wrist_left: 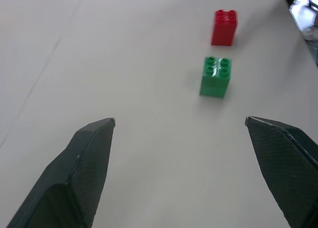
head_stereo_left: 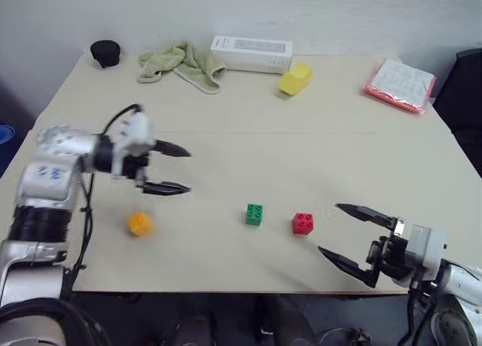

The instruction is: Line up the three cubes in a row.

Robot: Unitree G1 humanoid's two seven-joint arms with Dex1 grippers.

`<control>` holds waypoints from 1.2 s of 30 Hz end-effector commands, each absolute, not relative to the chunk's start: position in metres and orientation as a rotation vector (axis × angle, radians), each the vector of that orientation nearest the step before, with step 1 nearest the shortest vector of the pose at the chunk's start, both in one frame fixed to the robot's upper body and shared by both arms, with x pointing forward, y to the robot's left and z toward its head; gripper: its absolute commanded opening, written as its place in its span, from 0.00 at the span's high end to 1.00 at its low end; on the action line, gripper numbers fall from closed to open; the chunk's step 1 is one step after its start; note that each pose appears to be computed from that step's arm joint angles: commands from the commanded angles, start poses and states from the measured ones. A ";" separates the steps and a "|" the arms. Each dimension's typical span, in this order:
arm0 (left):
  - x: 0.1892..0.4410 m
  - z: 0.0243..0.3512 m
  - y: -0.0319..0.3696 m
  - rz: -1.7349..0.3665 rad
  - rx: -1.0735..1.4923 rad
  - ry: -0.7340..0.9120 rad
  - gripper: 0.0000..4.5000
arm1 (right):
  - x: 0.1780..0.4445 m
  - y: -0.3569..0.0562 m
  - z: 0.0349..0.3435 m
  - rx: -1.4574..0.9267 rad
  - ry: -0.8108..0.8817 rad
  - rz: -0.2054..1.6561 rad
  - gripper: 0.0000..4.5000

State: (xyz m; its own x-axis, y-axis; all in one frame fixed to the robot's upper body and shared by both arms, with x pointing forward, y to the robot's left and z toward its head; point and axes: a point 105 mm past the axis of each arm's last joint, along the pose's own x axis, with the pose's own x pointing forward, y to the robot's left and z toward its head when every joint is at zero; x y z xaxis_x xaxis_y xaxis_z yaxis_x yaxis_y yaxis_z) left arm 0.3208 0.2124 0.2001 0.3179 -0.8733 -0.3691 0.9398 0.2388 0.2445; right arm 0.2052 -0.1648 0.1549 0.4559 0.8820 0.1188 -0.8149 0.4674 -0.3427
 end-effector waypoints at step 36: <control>0.285 0.122 0.229 -1.151 0.393 0.213 0.66 | 0.199 -0.151 0.156 -0.307 -0.320 1.124 0.00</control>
